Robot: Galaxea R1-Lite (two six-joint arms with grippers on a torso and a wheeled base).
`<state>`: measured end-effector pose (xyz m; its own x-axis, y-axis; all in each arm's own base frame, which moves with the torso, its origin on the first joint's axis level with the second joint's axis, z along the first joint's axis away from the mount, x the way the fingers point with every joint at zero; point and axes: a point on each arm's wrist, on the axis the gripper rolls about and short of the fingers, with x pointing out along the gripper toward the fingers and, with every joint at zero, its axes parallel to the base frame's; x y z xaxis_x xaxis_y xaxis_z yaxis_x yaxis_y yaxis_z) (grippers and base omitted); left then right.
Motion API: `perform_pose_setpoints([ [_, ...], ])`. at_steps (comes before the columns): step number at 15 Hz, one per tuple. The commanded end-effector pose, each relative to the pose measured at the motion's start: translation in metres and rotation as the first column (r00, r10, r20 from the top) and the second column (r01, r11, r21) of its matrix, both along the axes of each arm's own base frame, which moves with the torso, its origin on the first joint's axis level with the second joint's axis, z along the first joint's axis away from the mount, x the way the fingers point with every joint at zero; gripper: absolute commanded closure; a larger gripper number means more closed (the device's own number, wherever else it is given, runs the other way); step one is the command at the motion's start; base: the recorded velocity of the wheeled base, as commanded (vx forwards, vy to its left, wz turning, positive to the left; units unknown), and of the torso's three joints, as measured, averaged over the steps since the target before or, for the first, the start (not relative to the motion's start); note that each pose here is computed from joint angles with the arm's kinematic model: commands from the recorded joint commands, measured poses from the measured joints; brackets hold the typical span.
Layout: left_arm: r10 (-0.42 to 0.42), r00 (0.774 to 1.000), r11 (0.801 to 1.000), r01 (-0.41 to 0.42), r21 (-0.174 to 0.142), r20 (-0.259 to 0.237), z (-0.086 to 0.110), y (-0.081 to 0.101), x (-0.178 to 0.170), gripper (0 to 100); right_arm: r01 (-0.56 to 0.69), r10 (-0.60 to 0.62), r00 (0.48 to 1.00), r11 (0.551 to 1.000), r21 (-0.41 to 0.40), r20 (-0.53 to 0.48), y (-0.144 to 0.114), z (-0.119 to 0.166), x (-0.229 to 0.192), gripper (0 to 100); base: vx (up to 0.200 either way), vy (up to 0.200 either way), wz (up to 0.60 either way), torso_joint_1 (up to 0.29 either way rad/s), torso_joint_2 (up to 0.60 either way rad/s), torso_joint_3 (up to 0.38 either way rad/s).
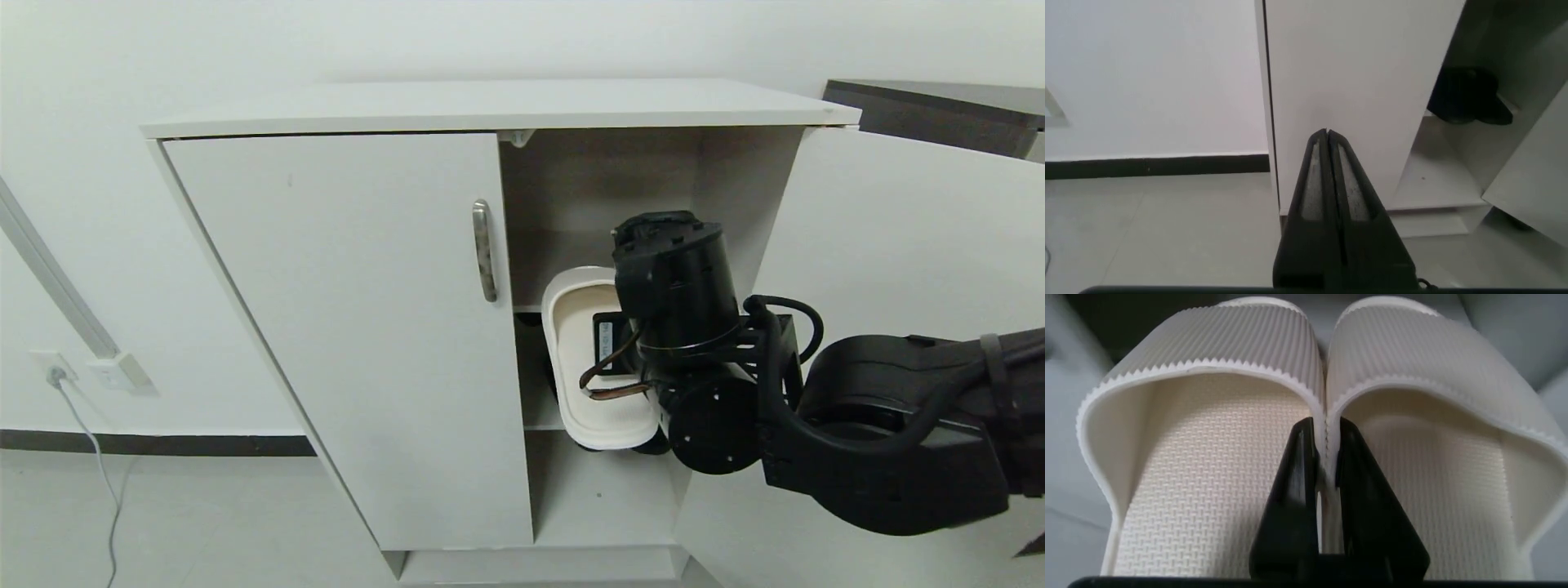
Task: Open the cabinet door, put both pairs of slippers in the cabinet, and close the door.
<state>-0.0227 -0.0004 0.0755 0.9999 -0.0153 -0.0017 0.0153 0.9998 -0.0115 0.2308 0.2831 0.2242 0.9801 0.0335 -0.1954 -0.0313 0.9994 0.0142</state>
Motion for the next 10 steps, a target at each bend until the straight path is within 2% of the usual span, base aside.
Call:
perform_pose_setpoints([
  [1,0.000,1.000,1.000,0.000,0.001,0.000,0.000,0.000,0.000,100,-0.002,0.002,1.000,1.000,-0.002,-0.002,0.001,-0.002,0.000,100,0.200,0.000,0.00,0.007,0.00,0.002],
  [3,0.000,1.000,1.000,0.000,-0.002,0.000,0.000,0.000,0.000,100,0.000,0.000,1.000,1.000,-0.005,-0.002,0.002,-0.003,0.001,100,0.200,0.000,0.00,0.002,0.00,0.000],
  [6,0.000,1.000,1.000,0.000,-0.002,0.000,0.000,0.000,0.000,100,0.011,-0.011,1.000,0.999,-0.040,-0.014,0.007,-0.014,0.013,100,0.000,0.000,0.00,0.000,0.00,0.000],
  [10,0.000,1.000,1.000,0.000,-0.002,0.000,0.000,0.000,0.000,100,0.034,-0.034,0.999,0.999,-0.025,-0.004,0.010,-0.014,0.045,100,0.000,0.000,0.00,0.000,0.00,0.000],
])
